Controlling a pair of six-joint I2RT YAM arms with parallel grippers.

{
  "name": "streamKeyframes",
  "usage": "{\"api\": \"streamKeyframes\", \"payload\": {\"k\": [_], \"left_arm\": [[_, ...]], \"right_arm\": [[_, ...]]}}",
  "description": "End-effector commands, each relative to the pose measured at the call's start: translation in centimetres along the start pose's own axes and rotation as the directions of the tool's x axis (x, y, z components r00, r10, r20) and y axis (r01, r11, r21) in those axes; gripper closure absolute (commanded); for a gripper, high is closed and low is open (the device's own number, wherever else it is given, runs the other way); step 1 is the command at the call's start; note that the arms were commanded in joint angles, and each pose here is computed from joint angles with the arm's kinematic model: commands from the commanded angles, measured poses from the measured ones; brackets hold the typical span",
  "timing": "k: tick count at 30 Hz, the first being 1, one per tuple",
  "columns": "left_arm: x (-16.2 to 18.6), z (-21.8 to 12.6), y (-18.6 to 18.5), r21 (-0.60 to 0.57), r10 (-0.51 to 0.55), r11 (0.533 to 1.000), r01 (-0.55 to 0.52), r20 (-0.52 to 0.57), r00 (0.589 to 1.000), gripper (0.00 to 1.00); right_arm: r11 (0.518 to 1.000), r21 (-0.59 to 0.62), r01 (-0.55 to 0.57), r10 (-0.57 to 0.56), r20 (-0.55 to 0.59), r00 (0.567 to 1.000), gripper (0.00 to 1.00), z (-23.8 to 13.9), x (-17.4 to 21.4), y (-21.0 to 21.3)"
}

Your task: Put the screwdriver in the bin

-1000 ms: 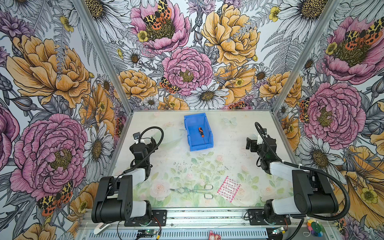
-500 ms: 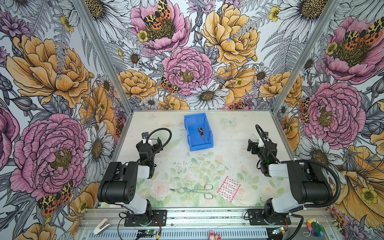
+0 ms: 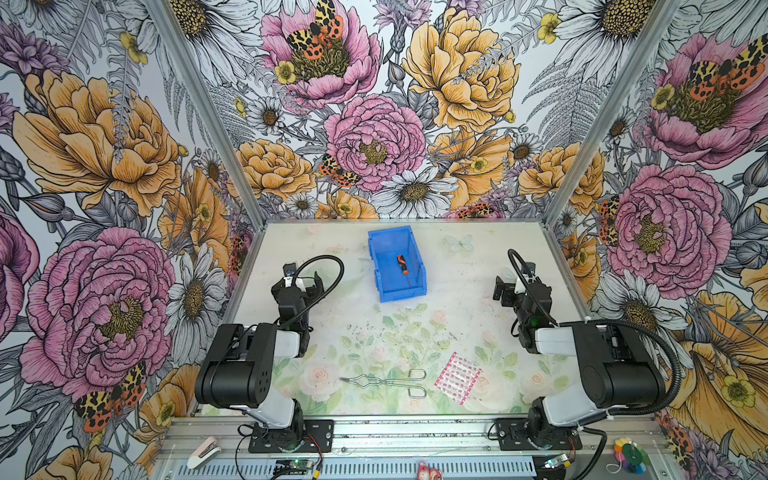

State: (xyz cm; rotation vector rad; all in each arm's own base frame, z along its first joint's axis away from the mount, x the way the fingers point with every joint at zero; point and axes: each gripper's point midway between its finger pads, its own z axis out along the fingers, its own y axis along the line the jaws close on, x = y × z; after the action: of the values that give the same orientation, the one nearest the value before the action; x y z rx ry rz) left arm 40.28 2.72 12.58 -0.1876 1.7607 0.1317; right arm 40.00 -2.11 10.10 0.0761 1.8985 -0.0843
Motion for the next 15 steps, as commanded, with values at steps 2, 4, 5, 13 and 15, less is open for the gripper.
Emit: {"api": "streamKeyframes", "payload": {"k": [2,4,5,13,15], "left_arm": [[-0.46,-0.23,0.02,-0.012,0.009,1.000,-0.009,0.026,1.000,0.01],[-0.51,-0.24,0.05,-0.013,0.008,1.000,-0.007,0.027,1.000,0.01],[-0.49,-0.23,0.03,-0.013,0.009,1.000,-0.009,0.027,1.000,0.01],[-0.42,-0.14,0.00,-0.001,0.006,1.000,-0.006,0.020,1.000,0.01],[-0.40,-0.15,-0.03,-0.001,0.006,1.000,-0.006,0.020,1.000,0.01]], "right_arm": [[1.000,0.009,0.003,-0.003,0.044,0.999,0.01,-0.07,-1.10,-0.08],[1.000,0.010,0.002,-0.003,0.043,0.999,0.01,-0.06,-1.05,-0.08],[1.000,0.009,0.003,-0.003,0.044,0.999,0.00,-0.07,-1.09,-0.07],[1.000,0.009,0.004,-0.004,0.043,0.999,0.00,-0.05,-1.05,-0.04],[1.000,0.009,0.002,-0.003,0.043,0.999,0.01,-0.06,-1.04,-0.07]]}}
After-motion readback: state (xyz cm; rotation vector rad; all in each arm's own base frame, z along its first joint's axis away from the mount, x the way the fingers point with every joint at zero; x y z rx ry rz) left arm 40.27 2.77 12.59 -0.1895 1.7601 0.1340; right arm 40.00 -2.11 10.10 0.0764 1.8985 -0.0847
